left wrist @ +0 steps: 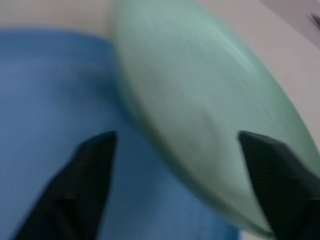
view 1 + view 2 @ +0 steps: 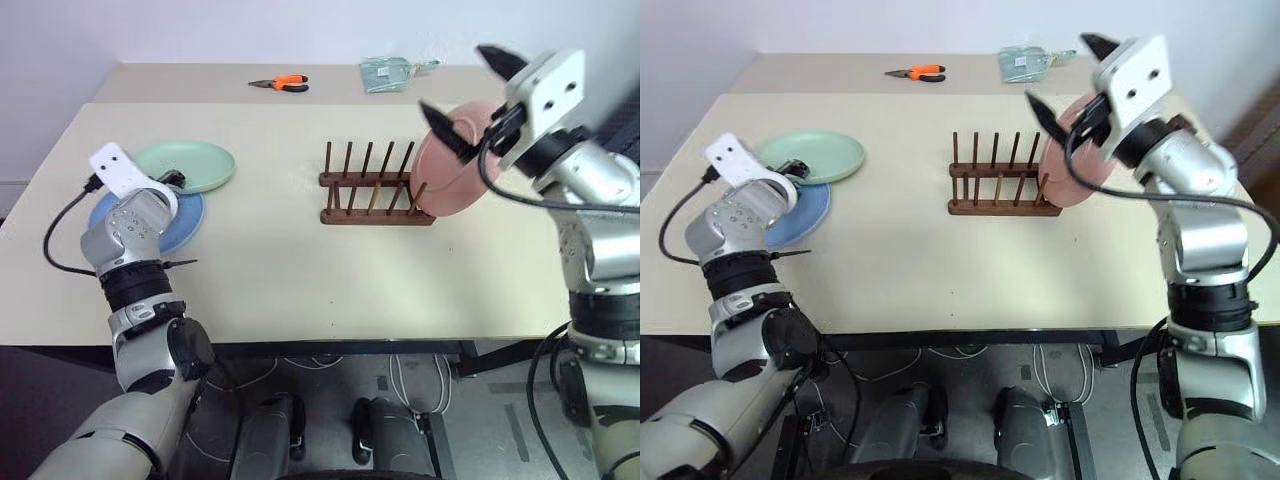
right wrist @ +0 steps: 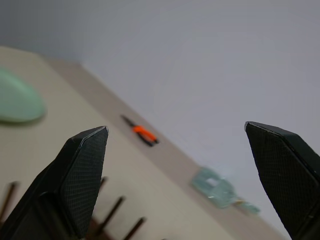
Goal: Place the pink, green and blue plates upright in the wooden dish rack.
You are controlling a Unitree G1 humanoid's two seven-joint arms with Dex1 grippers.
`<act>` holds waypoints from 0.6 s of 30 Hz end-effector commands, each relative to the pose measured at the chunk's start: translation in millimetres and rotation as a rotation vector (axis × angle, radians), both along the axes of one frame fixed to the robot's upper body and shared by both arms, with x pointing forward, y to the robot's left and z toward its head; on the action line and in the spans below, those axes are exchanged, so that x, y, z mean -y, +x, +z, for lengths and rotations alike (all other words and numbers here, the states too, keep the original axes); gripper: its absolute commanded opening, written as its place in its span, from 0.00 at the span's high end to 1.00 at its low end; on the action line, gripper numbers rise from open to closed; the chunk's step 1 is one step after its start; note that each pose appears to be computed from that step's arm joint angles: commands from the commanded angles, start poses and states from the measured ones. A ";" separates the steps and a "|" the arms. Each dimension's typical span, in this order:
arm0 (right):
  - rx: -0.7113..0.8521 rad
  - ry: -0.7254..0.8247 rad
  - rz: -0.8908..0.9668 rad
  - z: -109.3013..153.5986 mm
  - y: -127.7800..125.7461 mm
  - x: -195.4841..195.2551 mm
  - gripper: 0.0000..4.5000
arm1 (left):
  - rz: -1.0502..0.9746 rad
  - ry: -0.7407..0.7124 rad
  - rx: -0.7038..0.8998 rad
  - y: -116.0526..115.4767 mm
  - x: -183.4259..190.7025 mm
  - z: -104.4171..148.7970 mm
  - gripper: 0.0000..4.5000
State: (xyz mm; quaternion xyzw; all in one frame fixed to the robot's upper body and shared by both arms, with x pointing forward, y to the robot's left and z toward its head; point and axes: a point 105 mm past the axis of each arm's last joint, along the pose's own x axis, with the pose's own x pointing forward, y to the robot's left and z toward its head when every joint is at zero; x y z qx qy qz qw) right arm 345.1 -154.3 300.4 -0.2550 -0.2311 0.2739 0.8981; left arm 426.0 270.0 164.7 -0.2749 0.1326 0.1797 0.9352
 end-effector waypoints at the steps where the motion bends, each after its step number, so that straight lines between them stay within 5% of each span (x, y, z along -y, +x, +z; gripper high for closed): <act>1: 0.040 -0.013 0.011 6.8 -9.5 -4.7 0.00 | 0.026 -0.004 0.067 3.4 -6.8 18.8 0.61; 5: -0.020 -0.049 0.048 -3.9 -12.4 -11.4 0.00 | -0.016 0.040 0.258 3.4 5.0 51.8 0.99; 10: -0.031 -0.210 0.164 -27.9 -24.3 -53.8 0.00 | -0.278 0.151 0.521 -20.7 65.6 99.5 0.99; 18: 0.046 -0.381 0.291 -61.1 -25.5 -126.4 0.00 | -0.516 0.198 0.609 -74.4 138.3 116.3 0.99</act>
